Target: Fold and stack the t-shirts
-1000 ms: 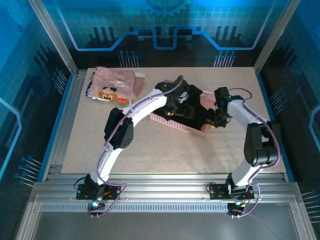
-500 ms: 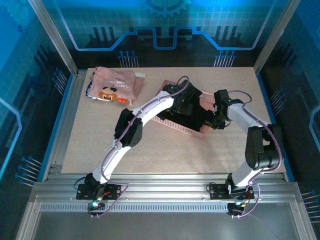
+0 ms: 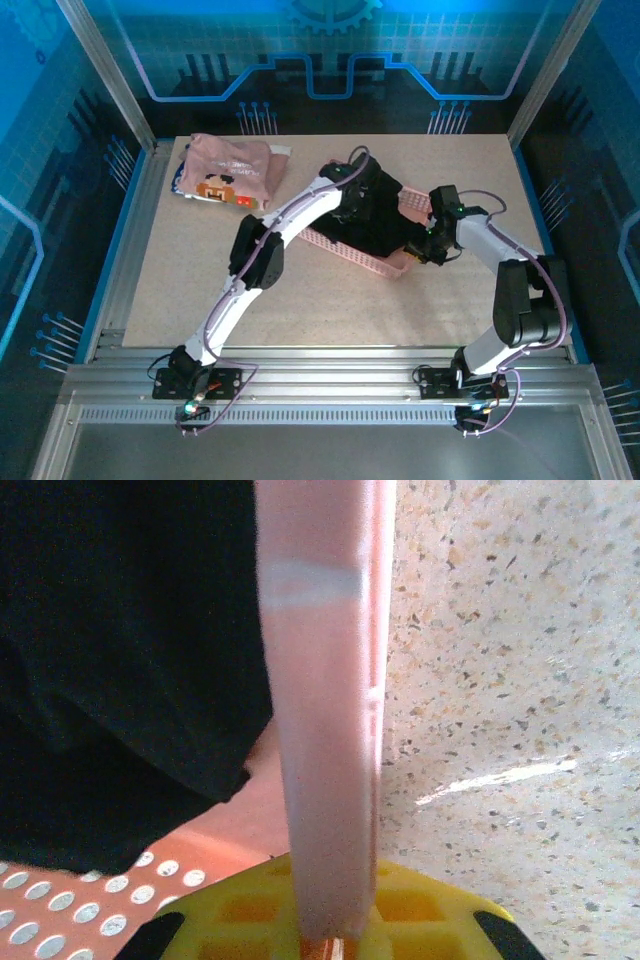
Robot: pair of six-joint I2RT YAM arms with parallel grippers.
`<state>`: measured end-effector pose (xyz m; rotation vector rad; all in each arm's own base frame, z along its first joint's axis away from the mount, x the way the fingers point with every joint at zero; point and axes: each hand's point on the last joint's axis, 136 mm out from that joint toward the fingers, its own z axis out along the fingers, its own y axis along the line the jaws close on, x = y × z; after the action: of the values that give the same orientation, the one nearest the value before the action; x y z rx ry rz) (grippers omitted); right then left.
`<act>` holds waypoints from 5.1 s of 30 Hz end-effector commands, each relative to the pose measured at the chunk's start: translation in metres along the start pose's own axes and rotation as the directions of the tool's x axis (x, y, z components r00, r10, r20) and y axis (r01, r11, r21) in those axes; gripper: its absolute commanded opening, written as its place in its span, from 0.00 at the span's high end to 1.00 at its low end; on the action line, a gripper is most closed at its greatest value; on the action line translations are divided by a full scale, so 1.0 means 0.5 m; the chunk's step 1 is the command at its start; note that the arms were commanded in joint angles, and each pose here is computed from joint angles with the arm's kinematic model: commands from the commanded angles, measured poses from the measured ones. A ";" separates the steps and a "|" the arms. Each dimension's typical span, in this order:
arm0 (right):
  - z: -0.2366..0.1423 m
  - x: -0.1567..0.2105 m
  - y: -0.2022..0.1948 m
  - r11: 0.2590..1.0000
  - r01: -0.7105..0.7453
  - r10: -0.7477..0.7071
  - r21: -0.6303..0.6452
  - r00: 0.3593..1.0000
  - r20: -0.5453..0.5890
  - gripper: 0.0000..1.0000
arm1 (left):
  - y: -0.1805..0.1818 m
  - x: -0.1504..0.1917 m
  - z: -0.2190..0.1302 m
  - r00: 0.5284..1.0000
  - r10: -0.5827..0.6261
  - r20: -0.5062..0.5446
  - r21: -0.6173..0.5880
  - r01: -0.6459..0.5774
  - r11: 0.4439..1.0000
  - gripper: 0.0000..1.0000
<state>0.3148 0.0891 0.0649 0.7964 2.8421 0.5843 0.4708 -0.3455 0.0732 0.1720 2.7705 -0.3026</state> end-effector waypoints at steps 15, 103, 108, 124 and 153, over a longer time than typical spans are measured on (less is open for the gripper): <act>-0.005 -0.175 -0.115 0.885 -0.463 0.464 -0.047 0.871 0.160 1.00 | -0.028 -0.101 -0.986 0.587 0.045 0.808 0.196 -0.340 0.920 1.00; -0.236 0.083 0.069 0.966 0.168 -0.138 -0.196 0.977 0.162 0.00 | 0.689 -0.247 0.000 0.805 -0.546 0.232 0.113 0.536 0.837 0.18; -0.206 0.096 0.061 0.973 0.186 -0.168 -0.139 0.977 0.129 0.00 | 0.619 -0.316 -0.097 0.788 -0.558 0.259 0.312 0.478 0.821 0.10; -0.031 0.142 -0.027 0.953 0.301 -0.302 0.041 0.953 0.029 0.19 | 0.222 0.017 -0.306 0.950 -0.312 0.015 0.482 0.266 0.835 0.08; 0.099 0.051 -0.030 0.963 0.173 -0.178 0.205 0.984 0.008 0.55 | 0.156 0.347 -0.065 0.829 -0.401 -0.391 0.230 0.509 0.829 0.39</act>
<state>0.2727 0.1058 0.0153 0.5811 3.0134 0.2859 0.2990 -0.2344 0.0274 -0.4049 3.0518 -0.9085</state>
